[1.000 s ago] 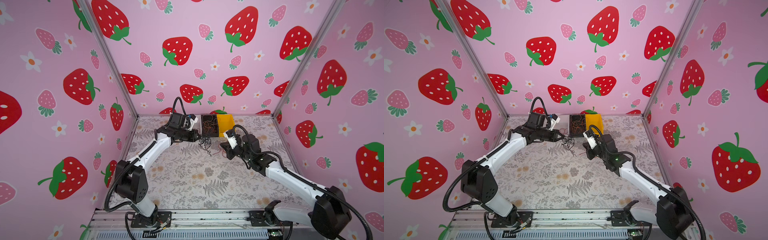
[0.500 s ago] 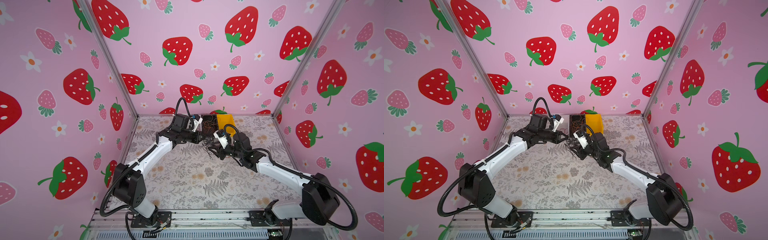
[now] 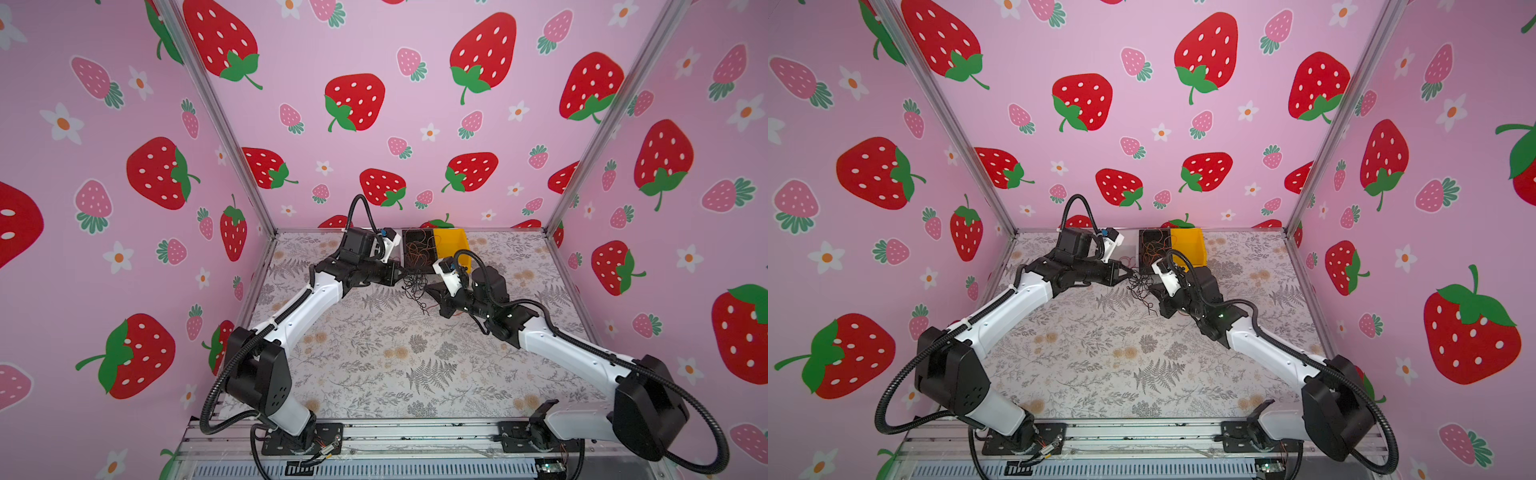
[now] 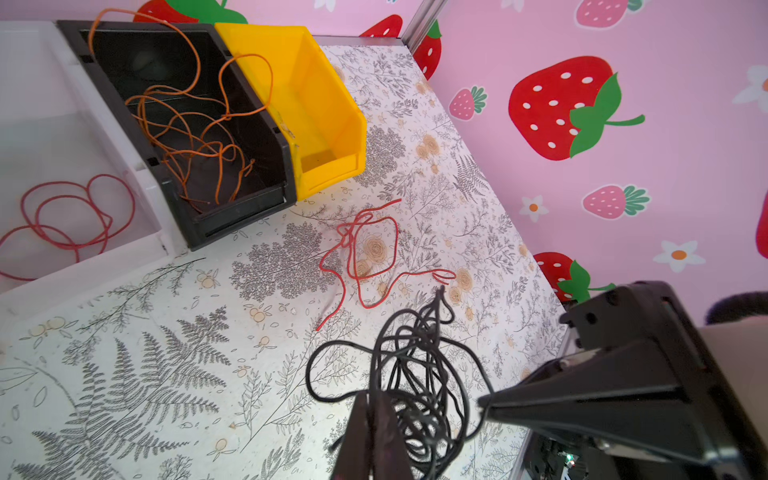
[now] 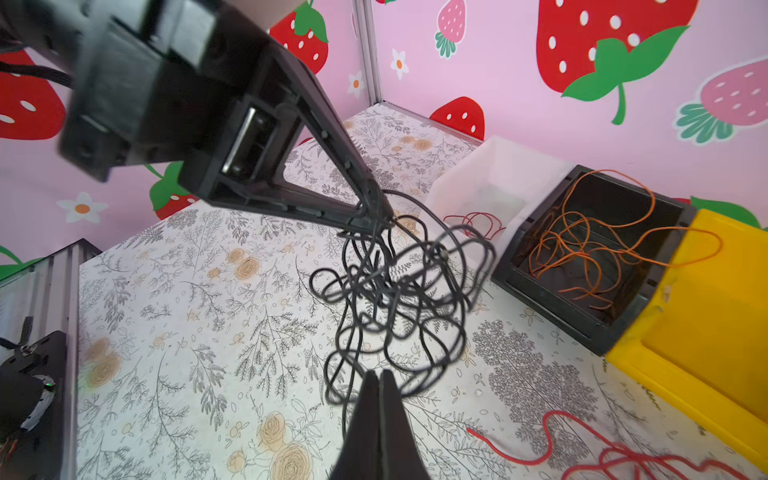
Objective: Untangle the cables
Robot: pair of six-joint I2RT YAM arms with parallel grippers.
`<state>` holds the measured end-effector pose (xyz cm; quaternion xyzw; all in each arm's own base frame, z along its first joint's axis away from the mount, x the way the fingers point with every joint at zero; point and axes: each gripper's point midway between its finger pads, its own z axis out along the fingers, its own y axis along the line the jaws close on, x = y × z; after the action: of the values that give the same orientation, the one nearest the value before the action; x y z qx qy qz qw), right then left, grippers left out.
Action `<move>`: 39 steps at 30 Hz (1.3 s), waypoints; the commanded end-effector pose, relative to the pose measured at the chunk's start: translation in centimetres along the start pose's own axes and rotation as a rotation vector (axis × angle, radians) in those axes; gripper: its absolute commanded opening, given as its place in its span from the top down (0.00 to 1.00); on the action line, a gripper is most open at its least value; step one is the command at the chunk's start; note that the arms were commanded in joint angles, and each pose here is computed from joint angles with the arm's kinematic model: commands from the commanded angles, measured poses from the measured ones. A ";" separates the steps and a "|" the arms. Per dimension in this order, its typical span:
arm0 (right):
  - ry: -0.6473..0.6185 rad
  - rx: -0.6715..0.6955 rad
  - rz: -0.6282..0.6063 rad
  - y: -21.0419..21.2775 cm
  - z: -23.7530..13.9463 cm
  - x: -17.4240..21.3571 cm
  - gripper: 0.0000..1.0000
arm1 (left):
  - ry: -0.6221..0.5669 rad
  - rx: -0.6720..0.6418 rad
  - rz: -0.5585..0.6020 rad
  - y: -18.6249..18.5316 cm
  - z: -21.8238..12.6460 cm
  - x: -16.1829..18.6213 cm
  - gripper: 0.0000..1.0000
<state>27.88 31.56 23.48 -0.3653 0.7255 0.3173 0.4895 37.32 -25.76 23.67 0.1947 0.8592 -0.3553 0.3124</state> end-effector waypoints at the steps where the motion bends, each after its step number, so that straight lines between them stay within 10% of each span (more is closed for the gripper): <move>1: -0.024 0.049 -0.014 -0.9 -1.2 -0.2 1.00 | -0.042 0.020 0.002 -0.4 -1.5 -0.8 1.00; 11: 0.003 -0.035 0.018 0.1 0.4 -0.3 1.00 | -0.071 0.061 0.036 -1.5 -2.2 -1.0 1.00; 18: -0.011 -0.107 0.042 1.2 0.6 -0.6 0.65 | -0.123 0.092 0.111 -2.7 -2.9 -1.2 1.00; 39: -0.127 -0.177 0.090 1.2 -2.5 -2.3 0.63 | -0.248 0.048 0.357 -5.0 -4.6 -1.3 1.00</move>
<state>26.07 31.96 24.06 -0.3613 0.7018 0.4205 0.4473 34.07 -25.80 28.22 0.2773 0.7807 -0.3415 0.4438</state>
